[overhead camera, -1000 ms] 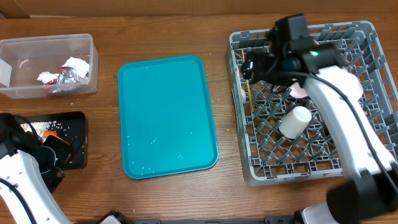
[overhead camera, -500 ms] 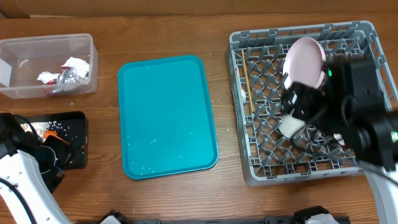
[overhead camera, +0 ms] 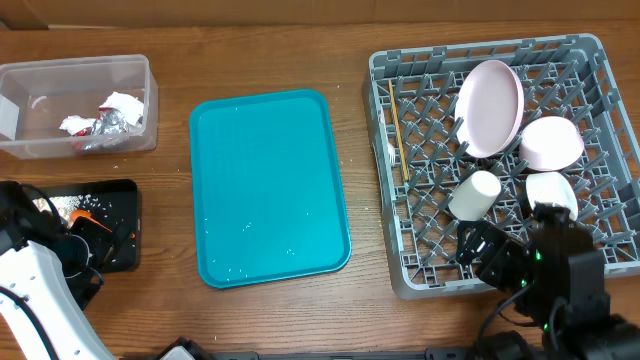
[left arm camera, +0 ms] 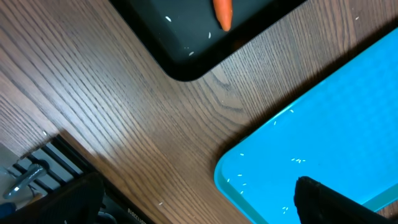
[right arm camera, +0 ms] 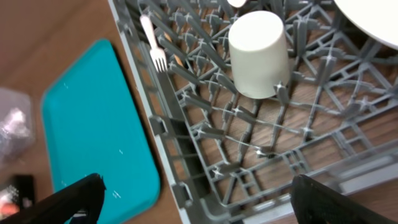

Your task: Sort waste into correct bins and load items into the dishwasher rack

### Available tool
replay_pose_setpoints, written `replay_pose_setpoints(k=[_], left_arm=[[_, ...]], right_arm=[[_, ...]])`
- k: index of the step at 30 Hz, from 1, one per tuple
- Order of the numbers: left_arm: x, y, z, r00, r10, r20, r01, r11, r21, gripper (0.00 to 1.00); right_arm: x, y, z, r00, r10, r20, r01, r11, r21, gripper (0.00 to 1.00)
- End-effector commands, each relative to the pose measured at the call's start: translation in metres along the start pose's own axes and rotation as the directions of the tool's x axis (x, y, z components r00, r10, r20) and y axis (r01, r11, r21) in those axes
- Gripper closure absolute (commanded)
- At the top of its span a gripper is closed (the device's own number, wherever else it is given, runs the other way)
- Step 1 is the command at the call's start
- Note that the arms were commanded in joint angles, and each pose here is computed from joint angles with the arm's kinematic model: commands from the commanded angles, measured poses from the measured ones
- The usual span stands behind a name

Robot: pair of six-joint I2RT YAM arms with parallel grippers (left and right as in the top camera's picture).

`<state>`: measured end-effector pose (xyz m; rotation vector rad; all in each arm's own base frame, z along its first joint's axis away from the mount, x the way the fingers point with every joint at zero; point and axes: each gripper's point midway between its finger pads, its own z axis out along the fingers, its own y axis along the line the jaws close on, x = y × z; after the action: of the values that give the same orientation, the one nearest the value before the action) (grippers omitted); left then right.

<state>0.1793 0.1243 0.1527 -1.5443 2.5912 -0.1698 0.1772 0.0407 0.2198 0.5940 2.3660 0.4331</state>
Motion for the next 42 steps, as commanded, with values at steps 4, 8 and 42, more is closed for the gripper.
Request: replay_pose_setpoints(k=[4, 8, 42], left_arm=[[-0.003, -0.003, -0.008, 0.999, -0.017, 0.03, 0.017, 1.0, 0.019, 0.0], [-0.003, -0.003, -0.008, 0.999, -0.018, 0.03, 0.017, 1.0, 0.02, 0.0], [-0.003, -0.003, -0.008, 0.999, -0.018, 0.03, 0.017, 1.0, 0.02, 0.0]], right_arm=[[0.001, 0.0, 0.011, 0.999, 0.036, 0.022, -0.035, 0.999, -0.024, 0.0], [-0.007, 0.008, 0.01, 0.998, 0.037, 0.055, -0.034, 0.998, -0.056, 0.0], [-0.008, -0.002, 0.011, 0.997, 0.033, 0.065, -0.032, 0.999, -0.008, 0.0]])
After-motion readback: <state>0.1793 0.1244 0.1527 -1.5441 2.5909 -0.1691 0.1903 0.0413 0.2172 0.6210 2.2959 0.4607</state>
